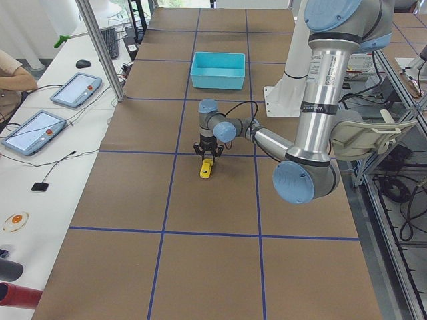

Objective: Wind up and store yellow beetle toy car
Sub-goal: 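Keep pulling the car back toward the robot with the left gripper, then release the car so it rolls toward the bin, lifting the left gripper, then move the right gripper over the bin and down to the car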

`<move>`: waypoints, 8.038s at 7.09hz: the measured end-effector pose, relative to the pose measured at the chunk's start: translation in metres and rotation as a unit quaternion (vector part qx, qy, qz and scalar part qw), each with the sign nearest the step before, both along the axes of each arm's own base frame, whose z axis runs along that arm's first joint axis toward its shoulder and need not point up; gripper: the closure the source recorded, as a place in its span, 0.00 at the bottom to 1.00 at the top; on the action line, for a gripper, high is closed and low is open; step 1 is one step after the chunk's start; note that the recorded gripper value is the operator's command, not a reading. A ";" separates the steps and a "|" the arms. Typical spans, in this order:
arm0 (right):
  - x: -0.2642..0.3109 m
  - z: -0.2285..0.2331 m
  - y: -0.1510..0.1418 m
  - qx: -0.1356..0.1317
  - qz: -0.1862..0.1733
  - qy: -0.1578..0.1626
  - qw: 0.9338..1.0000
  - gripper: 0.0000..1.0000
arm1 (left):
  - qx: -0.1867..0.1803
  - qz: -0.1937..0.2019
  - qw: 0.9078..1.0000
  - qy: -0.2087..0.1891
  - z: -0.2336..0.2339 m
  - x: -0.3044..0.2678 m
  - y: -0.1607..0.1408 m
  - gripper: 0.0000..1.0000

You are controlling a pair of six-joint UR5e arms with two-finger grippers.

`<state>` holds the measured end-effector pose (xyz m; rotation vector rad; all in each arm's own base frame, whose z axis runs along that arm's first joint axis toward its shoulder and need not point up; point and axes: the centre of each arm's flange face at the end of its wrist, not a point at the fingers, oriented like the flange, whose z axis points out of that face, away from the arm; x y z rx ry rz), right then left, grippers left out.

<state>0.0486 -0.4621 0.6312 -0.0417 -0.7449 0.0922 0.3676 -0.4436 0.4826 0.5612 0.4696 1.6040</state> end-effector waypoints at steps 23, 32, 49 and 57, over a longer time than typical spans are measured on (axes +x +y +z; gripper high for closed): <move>0.000 0.000 0.000 -0.001 0.000 0.000 1.000 0.01 | 0.003 0.019 1.000 0.019 0.045 -0.044 0.001 0.00; -0.002 -0.014 -0.001 0.013 0.000 -0.013 1.000 0.01 | -0.074 -0.126 0.989 -0.009 0.060 -0.118 -0.051 0.00; -0.371 -0.510 0.100 0.425 -0.326 -0.039 0.844 0.01 | -0.496 -0.533 0.685 0.011 0.168 -0.415 -0.094 0.00; -0.573 -0.488 0.170 0.513 -0.480 -0.007 0.711 0.01 | -0.489 -0.537 0.687 0.020 0.164 -0.419 -0.095 0.00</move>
